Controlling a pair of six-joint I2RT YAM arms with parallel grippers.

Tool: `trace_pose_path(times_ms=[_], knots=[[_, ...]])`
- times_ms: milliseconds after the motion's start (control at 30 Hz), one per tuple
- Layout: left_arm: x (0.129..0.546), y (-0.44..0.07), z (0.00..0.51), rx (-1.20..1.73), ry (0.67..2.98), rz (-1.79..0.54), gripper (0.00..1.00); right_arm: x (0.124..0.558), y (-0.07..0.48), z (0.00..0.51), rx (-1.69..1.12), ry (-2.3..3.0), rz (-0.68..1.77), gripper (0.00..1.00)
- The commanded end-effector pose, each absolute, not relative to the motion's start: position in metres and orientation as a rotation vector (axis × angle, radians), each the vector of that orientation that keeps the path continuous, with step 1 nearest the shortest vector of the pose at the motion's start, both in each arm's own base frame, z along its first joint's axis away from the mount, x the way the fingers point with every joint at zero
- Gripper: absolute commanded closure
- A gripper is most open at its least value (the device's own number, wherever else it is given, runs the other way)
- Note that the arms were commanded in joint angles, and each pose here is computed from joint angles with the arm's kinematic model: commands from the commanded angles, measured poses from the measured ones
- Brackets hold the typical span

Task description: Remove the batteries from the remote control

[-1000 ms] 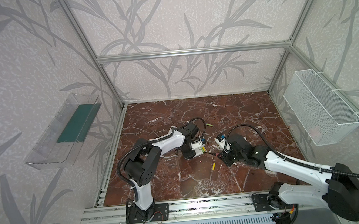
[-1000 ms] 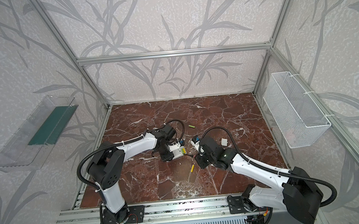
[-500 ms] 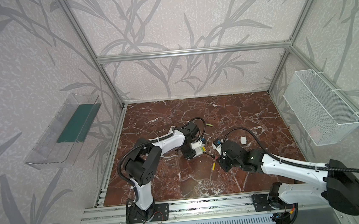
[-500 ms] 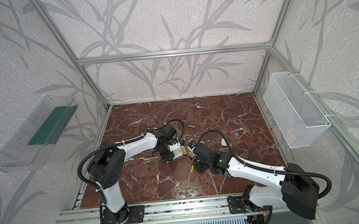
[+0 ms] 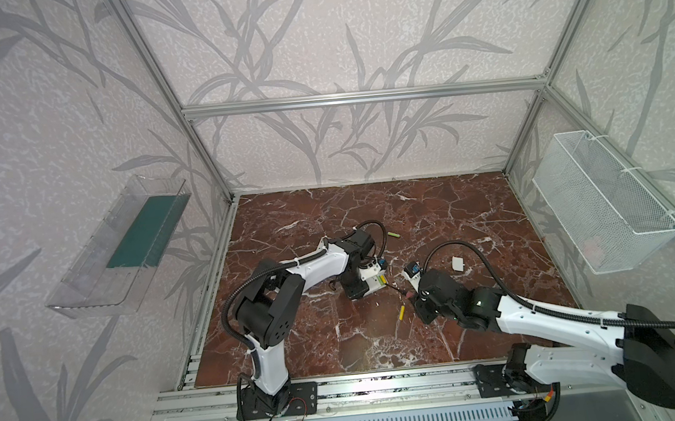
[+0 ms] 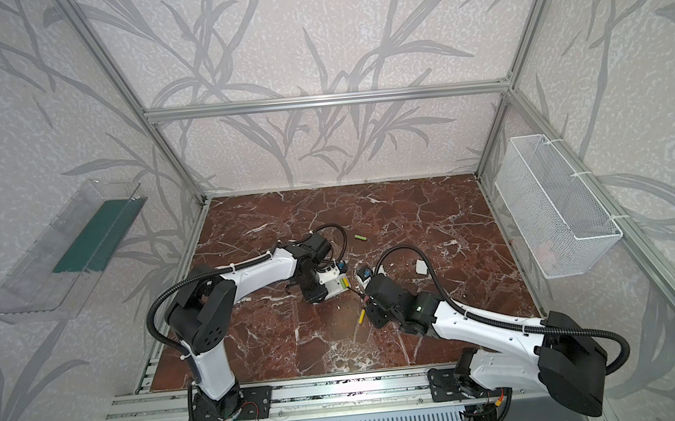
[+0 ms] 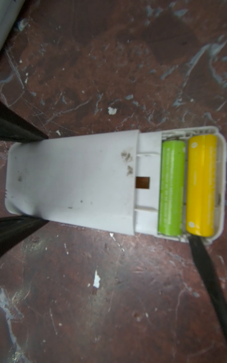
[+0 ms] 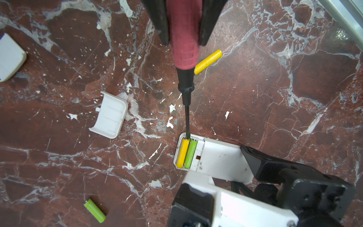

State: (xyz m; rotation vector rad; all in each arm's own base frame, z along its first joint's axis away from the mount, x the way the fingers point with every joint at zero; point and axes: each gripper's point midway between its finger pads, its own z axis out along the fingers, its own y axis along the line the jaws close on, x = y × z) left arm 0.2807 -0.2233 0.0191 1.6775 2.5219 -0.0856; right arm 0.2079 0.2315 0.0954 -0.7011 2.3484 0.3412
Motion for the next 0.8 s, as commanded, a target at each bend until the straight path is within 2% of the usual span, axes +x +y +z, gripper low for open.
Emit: trace_pose_path(times_ms=[0, 300, 767], knots=[[0.26, -0.224, -0.005, 1.741, 2.59, -0.163, 0.88, 0.21, 0.233, 0.097, -0.703, 2.33, 0.345, 1.0], [0.26, -0.226, -0.006, 1.742, 2.593, -0.163, 0.89, 0.207, 0.242, 0.108, -0.72, 2.287, 0.422, 1.0], [0.26, -0.225, -0.007, 1.743, 2.601, -0.162, 0.89, 0.208, 0.24, 0.106, -0.722, 2.299, 0.399, 1.0]])
